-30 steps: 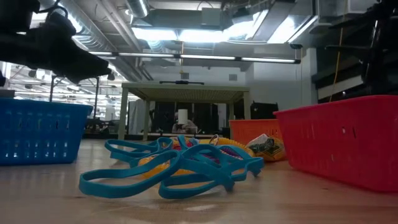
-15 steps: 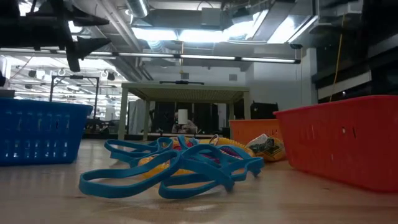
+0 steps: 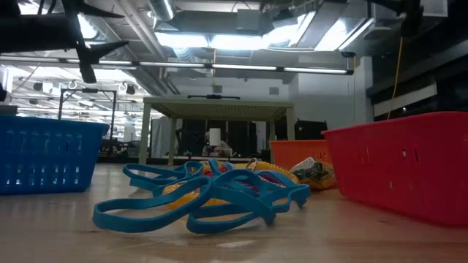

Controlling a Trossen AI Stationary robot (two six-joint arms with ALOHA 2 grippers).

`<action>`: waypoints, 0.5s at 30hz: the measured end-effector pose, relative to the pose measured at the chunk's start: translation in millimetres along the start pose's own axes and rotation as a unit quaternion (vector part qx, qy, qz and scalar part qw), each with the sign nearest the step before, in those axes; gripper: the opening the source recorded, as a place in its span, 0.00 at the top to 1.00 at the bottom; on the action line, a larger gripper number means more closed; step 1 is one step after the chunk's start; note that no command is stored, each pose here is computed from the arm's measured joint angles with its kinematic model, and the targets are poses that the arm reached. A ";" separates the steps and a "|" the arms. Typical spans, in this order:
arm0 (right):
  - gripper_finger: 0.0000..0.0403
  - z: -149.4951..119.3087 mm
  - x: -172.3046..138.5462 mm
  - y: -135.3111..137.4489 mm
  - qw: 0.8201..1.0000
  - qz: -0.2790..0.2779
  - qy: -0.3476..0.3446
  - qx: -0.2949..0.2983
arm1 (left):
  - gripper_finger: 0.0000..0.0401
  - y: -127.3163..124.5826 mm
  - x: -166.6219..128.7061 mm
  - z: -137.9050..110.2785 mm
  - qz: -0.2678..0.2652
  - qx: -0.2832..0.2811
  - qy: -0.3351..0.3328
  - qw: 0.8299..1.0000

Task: Pick & Place Office Desk Supplies
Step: Put the blue rubberband into the blue bin

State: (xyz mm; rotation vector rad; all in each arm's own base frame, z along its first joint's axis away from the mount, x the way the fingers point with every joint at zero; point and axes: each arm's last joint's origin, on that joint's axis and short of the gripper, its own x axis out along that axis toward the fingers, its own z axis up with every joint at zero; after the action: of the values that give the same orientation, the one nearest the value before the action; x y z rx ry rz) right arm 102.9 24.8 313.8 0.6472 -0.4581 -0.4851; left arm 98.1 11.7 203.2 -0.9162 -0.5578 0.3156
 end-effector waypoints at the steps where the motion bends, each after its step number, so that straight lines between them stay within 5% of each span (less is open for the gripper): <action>1: 0.56 0.4 0.0 0.2 1.000 0.000 -0.001 -0.002 | 0.46 1.4 0.0 -0.9 0.009 0.009 0.002 1.000; 10: 0.56 0.4 0.0 0.2 1.000 0.000 -0.001 0.000 | 0.46 5.0 -0.2 -3.7 0.027 0.005 0.012 1.000; 15: 0.56 0.3 0.0 0.1 1.000 0.000 0.000 0.000 | 0.46 1.0 -0.2 -4.2 -0.016 0.009 0.043 0.999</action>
State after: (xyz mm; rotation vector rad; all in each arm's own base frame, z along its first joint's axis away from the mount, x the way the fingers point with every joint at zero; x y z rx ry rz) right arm 102.8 24.7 314.1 0.6468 -0.4588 -0.4856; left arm 100.4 9.5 200.3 -0.8990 -0.4901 0.2506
